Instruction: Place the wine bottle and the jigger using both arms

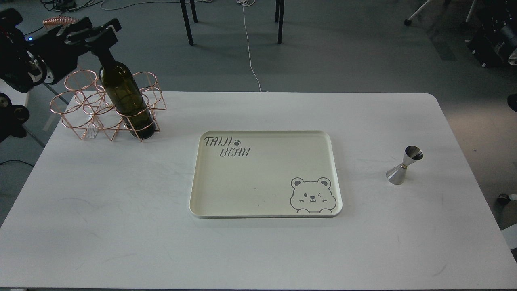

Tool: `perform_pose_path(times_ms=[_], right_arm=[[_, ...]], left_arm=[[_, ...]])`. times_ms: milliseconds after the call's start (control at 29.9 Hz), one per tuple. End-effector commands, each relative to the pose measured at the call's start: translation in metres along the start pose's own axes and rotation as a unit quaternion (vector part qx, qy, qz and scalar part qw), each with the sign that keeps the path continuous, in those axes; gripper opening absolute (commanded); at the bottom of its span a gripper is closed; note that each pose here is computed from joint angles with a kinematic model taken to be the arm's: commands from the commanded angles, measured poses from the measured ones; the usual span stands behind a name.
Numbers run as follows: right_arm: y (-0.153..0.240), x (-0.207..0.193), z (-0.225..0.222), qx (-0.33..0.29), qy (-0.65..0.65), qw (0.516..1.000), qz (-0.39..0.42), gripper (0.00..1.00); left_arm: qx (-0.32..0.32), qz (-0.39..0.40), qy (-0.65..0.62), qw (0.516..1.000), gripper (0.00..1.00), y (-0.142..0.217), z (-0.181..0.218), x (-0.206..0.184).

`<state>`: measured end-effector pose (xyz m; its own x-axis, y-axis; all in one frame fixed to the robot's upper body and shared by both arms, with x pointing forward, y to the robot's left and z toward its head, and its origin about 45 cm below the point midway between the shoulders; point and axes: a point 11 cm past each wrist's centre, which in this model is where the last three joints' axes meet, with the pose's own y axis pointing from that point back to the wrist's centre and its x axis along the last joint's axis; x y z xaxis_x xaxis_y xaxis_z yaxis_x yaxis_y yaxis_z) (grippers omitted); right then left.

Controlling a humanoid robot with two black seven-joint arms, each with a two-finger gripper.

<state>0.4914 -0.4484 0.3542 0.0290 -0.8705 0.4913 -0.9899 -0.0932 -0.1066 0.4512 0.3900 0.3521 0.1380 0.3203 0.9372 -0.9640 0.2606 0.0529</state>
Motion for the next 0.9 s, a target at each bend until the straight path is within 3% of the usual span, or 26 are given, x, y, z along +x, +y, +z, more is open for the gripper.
perform_pose_path(times_ms=[0,234,401,736,869], right_arm=[[0.001,0.006,-0.001,0.008,-0.029,0.999,0.021,0.98],[0.008,0.022,0.006,0.011,-0.105,0.992,0.074,0.99],[0.019,0.024,0.027,0.000,-0.177,0.978,0.110,0.99],[0.041,0.019,0.064,-0.013,-0.311,0.937,0.156,0.99],[0.051,0.014,0.080,-0.019,-0.366,0.919,0.146,0.99]], left_arm=[[0.032,0.048,0.149,0.987,0.98,0.010,-0.021,0.020],[0.086,0.133,0.397,0.904,0.98,0.028,-0.070,0.040],[0.061,0.167,0.552,0.815,0.98,0.037,-0.094,0.042],[0.000,0.214,0.727,0.652,0.98,0.042,-0.132,0.005],[-0.008,0.223,0.761,0.609,0.98,0.050,-0.143,-0.022]])
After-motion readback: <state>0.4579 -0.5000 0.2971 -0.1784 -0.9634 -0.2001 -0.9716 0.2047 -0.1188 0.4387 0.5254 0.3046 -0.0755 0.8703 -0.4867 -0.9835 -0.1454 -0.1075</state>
